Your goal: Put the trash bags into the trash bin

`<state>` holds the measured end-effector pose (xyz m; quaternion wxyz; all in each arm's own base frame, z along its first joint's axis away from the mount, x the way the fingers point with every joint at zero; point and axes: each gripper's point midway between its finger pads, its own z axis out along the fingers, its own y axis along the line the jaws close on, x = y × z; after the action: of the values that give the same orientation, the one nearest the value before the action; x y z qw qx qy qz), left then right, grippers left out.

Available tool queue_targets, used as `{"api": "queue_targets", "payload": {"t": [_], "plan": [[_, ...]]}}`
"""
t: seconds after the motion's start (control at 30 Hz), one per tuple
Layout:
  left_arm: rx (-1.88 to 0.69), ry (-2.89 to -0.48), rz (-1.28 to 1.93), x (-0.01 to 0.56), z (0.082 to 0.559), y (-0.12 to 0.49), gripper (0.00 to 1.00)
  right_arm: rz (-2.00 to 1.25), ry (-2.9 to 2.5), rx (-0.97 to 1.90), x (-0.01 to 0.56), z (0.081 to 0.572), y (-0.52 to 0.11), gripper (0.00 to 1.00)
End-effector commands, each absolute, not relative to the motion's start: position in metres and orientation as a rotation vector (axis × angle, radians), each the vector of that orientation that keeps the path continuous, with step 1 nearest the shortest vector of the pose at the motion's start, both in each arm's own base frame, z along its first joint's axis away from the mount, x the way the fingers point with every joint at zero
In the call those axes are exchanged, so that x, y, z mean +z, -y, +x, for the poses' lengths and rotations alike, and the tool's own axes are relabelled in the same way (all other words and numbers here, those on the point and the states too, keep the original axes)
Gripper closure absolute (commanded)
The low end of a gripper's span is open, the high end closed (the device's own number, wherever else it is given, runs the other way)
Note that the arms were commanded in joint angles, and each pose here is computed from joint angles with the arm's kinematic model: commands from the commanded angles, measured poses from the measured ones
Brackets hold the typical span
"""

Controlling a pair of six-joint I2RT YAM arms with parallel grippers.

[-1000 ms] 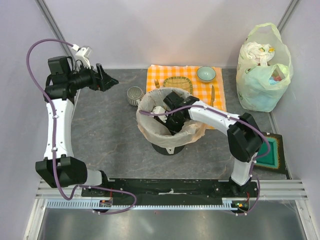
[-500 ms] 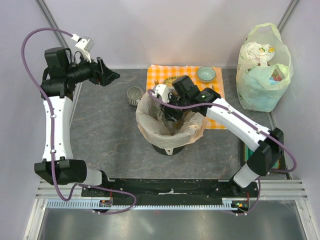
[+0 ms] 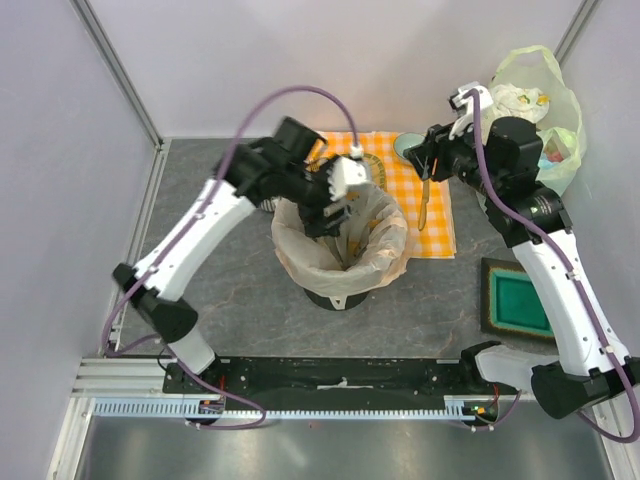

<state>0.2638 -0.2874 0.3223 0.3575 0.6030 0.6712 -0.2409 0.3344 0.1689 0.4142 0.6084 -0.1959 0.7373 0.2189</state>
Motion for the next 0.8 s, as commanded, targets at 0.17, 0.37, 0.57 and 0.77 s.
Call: {"api": "queue_targets", "payload": {"t": [0.17,0.37,0.57,0.77], "plan": [[-0.239,-2.007,1.964,0.201,0.269,0.269,0.04,-0.184,-1.824,0.443,0.391,0.344,-0.121,0.11],[-0.229,-2.07,1.945,0.145,0.271,0.27,0.03,-0.133,-1.833,0.427,0.387,0.34,-0.107,0.03],[-0.163,-2.125,2.0,0.092,0.274,0.26,0.02,-0.138,-1.835,0.439,0.389,0.338,-0.107,0.02],[-0.101,-2.177,2.039,0.057,0.276,0.251,0.02,-0.133,-1.838,0.438,0.388,0.339,-0.106,0.02]]}}
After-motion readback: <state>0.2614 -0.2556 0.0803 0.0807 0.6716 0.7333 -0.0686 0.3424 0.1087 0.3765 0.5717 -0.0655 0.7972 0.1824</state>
